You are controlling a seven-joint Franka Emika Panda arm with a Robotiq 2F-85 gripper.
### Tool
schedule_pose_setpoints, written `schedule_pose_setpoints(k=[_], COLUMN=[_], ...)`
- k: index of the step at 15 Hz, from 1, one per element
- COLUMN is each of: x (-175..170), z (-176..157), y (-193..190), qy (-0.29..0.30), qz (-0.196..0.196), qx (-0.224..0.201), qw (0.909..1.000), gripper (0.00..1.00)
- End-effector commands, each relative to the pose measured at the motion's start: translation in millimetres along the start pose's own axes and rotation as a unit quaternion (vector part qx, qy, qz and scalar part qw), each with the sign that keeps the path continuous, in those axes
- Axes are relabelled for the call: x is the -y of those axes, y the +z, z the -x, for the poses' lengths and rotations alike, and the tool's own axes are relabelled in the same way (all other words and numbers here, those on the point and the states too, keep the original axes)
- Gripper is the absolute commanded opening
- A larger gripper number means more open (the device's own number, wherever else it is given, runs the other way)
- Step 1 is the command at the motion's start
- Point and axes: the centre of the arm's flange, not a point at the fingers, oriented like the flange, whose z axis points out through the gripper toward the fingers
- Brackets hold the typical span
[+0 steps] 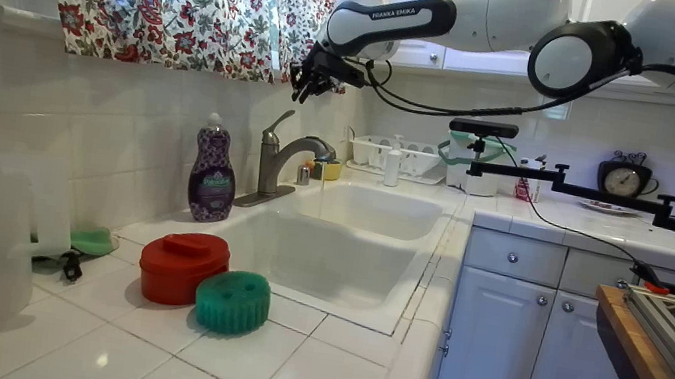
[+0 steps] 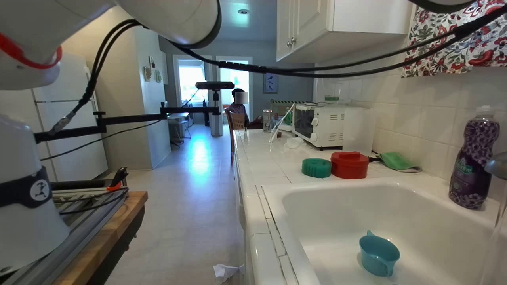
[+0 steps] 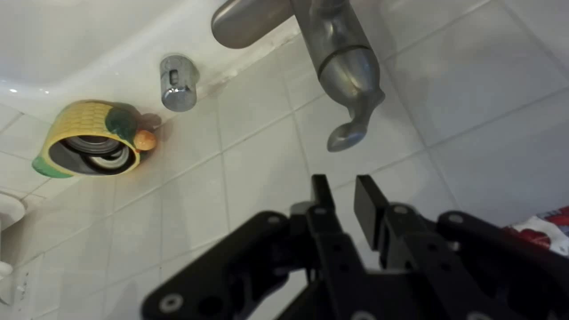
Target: Open the tap
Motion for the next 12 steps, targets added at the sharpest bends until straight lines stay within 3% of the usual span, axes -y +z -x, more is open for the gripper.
schedule_pose_setpoints(k=[1, 3, 7, 10, 12], x=[11.3, 6.3, -3.1, -7.4, -9.7], z=[-28.5, -26.7, -25.5, -22.3, -18.8], y=[13.0, 12.1, 14.5, 20.5, 28.4], qy=[-0.027, -0.022, -0.002, 0.02, 0.033], qz=[0.017, 0.019, 0.0, -0.019, -0.031], qx=[-0.01, -0.012, -0.007, 0.004, 0.014], qw=[0.9995, 0.9995, 1.0, 0.9996, 0.9989], gripper=[0.25, 0.5, 0.77, 0.76, 0.66])
